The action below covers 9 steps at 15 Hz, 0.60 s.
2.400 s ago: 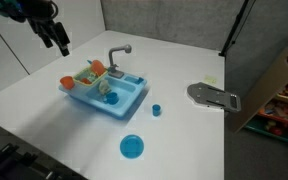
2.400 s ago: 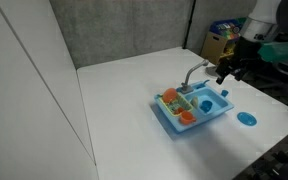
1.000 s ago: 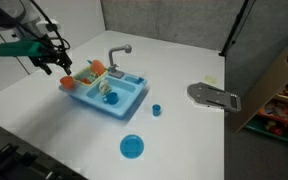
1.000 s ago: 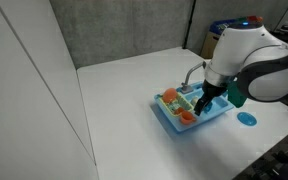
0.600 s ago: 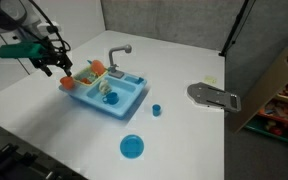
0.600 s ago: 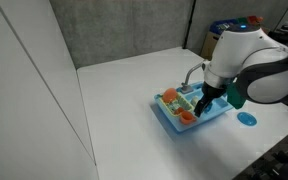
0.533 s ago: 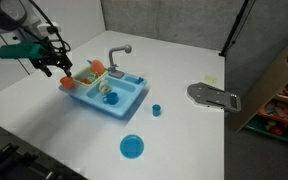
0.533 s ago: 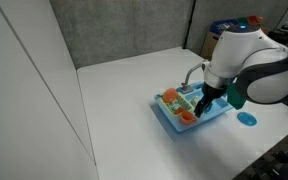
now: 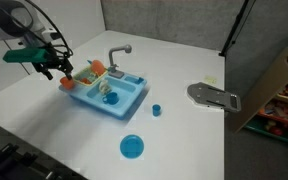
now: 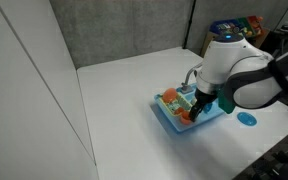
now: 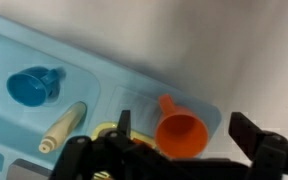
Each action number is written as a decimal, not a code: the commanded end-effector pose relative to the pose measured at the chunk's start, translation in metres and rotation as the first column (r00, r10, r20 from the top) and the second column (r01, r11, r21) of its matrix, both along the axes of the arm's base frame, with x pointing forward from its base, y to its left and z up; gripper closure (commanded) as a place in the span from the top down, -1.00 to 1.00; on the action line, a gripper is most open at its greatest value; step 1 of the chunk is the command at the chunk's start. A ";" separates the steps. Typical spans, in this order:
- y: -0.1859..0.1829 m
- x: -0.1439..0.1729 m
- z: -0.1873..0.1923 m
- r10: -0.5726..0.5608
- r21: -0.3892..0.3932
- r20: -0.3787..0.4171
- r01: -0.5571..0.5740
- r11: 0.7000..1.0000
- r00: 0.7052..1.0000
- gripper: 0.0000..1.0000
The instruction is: Put the orange mug on the blue plate
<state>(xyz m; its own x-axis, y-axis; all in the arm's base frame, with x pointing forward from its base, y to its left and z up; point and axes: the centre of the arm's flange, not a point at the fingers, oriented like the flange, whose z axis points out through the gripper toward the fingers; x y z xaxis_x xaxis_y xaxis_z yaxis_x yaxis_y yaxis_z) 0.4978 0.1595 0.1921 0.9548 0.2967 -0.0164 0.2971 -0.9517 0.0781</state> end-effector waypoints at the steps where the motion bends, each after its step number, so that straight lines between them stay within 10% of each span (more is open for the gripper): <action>1: 0.012 0.024 -0.004 0.031 -0.010 0.019 -0.031 0.999 0.999 1.00; 9: 0.019 0.040 -0.019 0.062 -0.043 0.025 -0.061 0.997 0.998 1.00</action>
<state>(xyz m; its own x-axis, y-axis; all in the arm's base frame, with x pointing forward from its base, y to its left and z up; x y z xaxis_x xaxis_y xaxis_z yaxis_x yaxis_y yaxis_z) 0.5268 0.1746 0.1807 0.9404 0.3399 0.0047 0.3373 -0.9347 0.1122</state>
